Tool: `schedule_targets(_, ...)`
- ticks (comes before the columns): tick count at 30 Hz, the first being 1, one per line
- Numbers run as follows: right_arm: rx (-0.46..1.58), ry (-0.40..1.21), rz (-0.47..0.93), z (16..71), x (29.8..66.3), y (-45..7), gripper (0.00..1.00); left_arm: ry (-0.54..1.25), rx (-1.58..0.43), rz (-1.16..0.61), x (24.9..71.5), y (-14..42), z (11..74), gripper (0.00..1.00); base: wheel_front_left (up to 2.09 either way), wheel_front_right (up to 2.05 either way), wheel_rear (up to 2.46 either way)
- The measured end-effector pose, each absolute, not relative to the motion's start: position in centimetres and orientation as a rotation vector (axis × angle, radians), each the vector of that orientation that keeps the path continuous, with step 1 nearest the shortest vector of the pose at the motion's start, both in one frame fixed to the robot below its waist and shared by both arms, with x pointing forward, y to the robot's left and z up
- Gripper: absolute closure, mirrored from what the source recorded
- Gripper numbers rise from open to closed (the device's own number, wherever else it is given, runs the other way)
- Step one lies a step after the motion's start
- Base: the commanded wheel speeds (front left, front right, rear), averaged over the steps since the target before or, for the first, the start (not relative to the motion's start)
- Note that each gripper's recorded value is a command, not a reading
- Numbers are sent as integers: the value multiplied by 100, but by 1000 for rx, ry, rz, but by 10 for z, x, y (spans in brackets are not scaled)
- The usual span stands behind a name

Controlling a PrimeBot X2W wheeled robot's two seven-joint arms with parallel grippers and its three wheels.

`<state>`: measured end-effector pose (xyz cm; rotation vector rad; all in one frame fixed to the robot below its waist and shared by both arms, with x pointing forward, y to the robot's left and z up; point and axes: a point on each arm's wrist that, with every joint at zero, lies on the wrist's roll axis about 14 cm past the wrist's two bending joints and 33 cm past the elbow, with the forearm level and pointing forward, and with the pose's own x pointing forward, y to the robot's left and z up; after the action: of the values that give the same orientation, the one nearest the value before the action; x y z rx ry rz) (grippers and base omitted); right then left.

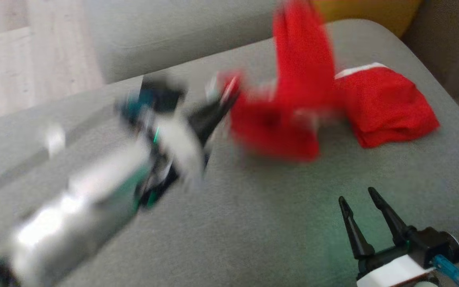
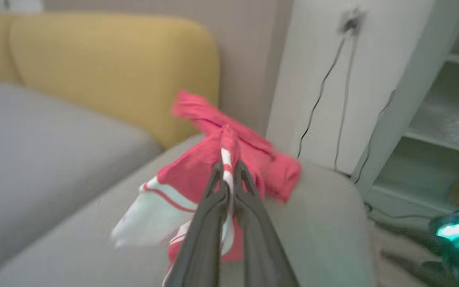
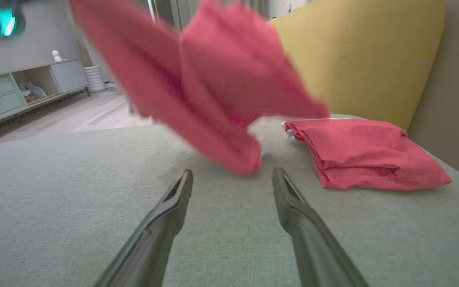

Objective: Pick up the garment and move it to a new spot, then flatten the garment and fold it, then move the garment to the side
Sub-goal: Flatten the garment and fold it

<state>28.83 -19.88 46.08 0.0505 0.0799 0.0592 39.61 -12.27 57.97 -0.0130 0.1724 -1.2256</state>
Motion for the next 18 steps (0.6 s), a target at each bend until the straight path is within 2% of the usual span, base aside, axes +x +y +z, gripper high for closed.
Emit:
schedule_targets(3,50,70,92,463,294,-191,0,390,-51,-1099,377,-67,495,100,0,0,0)
schedule_targets(6,50,70,126,463,299,-182,0,510,-89,-995,354,-25,445,100,0,0,0)
schedule_targets(12,44,66,169,464,302,-171,0,532,-175,-879,336,9,432,100,0,0,0)
schedule_targets(15,39,74,180,461,300,-168,0,606,-223,-821,307,30,414,100,0,0,0)
schedule_targets(16,40,76,185,461,300,-167,0,624,-233,-807,299,34,409,67,0,0,0)
schedule_targets(17,40,78,188,460,300,-166,0,636,-240,-795,292,37,406,0,0,0,0)
schedule_targets(18,40,80,191,460,300,-165,0,637,-245,-787,289,38,407,0,0,0,0)
